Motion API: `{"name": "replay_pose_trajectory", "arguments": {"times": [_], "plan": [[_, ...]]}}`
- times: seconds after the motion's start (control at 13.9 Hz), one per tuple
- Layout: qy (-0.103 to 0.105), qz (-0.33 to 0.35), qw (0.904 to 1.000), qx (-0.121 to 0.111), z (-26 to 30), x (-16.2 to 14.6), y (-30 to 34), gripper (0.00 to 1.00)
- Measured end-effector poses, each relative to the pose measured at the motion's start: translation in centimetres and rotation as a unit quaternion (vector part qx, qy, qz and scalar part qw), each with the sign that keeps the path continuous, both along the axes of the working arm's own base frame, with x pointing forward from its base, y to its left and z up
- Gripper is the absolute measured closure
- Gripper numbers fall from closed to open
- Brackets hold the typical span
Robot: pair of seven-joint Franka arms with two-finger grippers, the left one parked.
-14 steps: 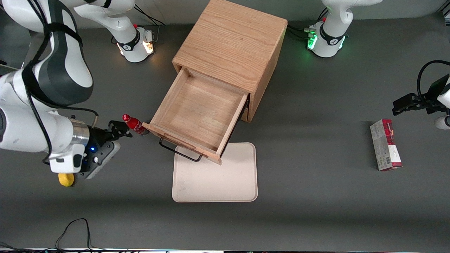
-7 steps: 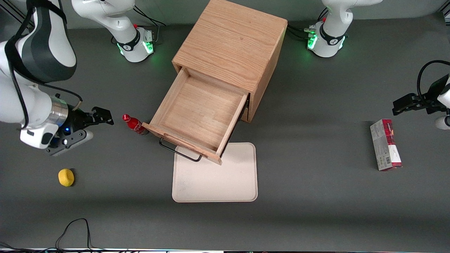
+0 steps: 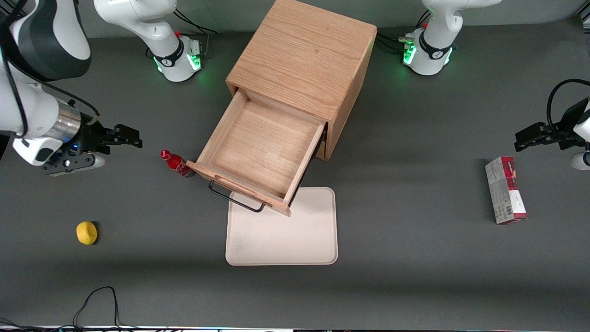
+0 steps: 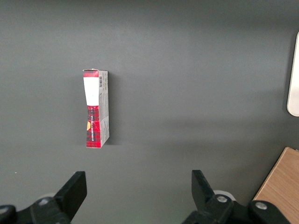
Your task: Open upper drawer
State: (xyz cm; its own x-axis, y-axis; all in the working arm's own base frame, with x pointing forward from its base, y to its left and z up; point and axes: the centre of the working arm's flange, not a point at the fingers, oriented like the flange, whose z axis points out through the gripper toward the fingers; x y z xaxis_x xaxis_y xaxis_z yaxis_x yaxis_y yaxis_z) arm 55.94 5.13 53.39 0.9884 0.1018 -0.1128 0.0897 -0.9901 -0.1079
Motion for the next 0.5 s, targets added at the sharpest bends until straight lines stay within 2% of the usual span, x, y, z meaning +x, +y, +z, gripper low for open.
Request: {"name": "replay_pose_trajectory", "arguments": {"times": [0.5], "plan": [[-0.032,-0.023,0.9991,-0.012,3.8,-1.5,-1.4,0.0]]}}
